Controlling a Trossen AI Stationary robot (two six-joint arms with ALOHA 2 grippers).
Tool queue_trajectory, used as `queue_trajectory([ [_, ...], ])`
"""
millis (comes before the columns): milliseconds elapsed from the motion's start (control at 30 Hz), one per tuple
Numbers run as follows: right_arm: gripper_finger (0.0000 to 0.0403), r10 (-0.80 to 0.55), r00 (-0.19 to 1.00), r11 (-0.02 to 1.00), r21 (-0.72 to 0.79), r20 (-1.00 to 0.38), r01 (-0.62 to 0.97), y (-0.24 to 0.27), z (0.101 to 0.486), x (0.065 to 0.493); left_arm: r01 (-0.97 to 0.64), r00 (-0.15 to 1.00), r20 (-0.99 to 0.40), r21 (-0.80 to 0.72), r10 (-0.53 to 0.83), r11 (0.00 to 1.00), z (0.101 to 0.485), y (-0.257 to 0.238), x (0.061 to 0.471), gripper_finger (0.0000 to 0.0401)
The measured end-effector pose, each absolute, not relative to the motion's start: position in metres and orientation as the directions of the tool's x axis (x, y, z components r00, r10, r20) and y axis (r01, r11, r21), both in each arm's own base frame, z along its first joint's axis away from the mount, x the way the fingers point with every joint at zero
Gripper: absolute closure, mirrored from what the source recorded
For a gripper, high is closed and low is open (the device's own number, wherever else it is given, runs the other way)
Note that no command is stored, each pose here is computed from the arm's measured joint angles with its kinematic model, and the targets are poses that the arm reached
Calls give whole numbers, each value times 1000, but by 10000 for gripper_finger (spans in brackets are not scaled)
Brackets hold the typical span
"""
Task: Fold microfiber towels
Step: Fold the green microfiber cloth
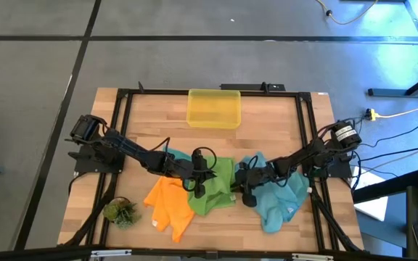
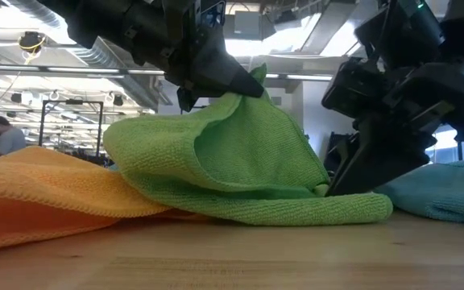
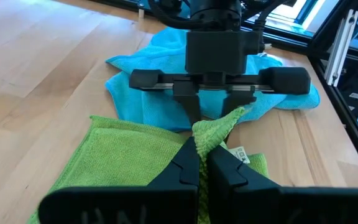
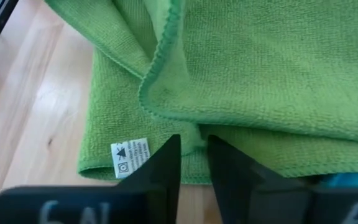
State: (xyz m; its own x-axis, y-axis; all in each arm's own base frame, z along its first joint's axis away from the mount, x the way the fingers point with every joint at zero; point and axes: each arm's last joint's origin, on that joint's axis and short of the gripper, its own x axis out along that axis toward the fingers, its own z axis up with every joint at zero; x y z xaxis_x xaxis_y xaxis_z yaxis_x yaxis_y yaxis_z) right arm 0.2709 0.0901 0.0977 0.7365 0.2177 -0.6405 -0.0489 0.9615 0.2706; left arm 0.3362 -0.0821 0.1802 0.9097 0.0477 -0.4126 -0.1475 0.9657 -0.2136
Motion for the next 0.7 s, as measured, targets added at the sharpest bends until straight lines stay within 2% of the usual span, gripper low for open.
queue_trajectory([
  [200, 394, 220, 732, 965, 256, -644, -65, 90, 97, 271, -147, 910, -412, -214, 48, 966, 180, -82, 336, 401],
  [400, 399, 225, 736, 964, 257, -639, -71, 90, 98, 271, -147, 910, -412, -214, 48, 966, 180, -82, 336, 401],
  [700, 401, 363, 732, 923, 330, -577, -198, 110, 116, 286, -147, 910, -412, -214, 48, 966, 180, -82, 336, 401],
])
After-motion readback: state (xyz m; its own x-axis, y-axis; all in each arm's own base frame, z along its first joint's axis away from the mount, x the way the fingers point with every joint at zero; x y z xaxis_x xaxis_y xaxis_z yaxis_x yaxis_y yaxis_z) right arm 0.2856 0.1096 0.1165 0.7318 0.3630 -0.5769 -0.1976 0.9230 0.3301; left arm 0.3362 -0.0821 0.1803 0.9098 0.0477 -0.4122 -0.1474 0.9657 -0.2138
